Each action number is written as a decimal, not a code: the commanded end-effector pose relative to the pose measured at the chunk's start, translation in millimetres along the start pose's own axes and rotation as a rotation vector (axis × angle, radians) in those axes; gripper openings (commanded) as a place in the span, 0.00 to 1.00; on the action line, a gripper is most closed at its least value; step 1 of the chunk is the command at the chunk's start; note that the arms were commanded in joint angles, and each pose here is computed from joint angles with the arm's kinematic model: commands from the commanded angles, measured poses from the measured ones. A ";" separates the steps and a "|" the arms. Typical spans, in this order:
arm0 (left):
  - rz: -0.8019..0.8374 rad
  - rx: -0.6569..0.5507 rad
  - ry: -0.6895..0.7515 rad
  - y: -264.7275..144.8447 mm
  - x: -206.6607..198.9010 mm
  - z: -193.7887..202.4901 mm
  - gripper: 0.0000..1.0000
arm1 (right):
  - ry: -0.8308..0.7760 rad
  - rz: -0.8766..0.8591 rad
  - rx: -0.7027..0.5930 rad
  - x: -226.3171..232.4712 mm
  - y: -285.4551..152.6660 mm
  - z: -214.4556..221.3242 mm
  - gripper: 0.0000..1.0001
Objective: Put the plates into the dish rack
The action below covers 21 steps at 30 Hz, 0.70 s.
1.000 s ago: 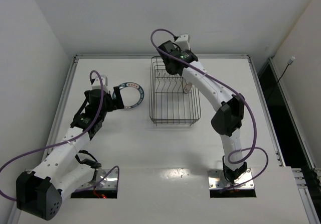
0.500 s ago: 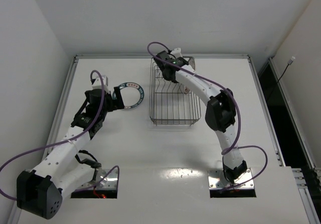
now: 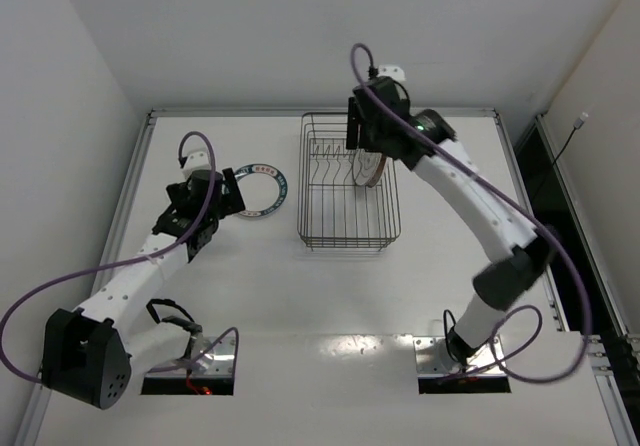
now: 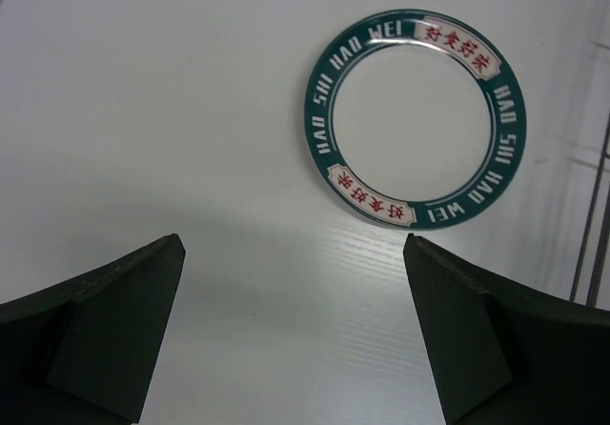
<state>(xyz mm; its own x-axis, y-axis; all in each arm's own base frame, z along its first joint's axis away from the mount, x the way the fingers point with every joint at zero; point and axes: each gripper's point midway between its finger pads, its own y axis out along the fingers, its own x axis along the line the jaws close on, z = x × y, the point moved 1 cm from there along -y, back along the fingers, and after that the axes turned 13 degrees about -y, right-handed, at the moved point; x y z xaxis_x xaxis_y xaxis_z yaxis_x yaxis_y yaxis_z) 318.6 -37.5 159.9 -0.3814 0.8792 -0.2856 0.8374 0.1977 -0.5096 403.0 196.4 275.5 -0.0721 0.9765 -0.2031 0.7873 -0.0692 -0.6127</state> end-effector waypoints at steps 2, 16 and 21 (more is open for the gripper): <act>-0.103 -0.052 -0.068 2.4 5.7 -14.4 1.00 | 0.067 -0.320 -0.170 28.7 -73.0 -17.4 0.71; 0.136 0.284 -0.188 65.1 4.1 9.9 0.52 | 0.083 -0.460 -0.217 37.3 -99.8 63.3 0.82; 0.433 0.372 -0.270 63.9 -20.0 13.0 0.99 | 0.087 -0.462 -0.225 36.6 -99.0 67.2 0.84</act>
<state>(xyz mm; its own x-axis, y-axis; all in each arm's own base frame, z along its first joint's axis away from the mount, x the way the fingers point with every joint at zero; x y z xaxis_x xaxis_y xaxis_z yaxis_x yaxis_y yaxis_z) 361.5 -19.4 97.9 -0.3653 0.7718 -0.5205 0.7274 -0.1122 -0.6769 278.0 221.8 257.4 -0.3951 0.9139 0.0930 0.7624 0.3827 -0.5219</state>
